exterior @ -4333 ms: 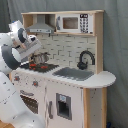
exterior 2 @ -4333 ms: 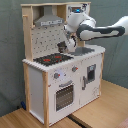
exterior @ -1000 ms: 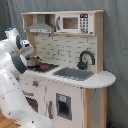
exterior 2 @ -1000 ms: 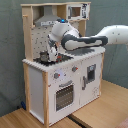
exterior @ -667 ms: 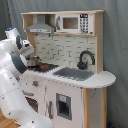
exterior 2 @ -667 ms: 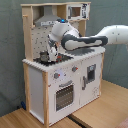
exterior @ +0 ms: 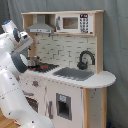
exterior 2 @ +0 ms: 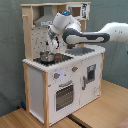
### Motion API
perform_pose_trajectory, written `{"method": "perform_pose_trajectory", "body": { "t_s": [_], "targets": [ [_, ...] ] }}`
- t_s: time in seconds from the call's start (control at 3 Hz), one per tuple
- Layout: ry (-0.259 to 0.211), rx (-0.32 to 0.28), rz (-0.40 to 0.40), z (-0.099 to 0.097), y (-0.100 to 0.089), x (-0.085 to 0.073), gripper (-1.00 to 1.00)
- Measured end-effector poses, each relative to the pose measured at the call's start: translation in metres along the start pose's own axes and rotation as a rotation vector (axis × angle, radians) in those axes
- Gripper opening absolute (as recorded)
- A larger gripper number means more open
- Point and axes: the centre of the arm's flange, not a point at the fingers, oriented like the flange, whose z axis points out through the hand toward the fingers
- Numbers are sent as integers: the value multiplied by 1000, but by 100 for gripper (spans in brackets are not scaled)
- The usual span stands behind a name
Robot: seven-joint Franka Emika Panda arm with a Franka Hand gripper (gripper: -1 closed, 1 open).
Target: Play with the kitchen
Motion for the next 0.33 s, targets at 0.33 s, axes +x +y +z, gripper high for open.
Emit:
{"method": "perform_pose_trajectory", "body": {
  "t_s": [0.33],
  "targets": [
    [65, -60, -53, -22, -5, 5, 100]
  ]
}}
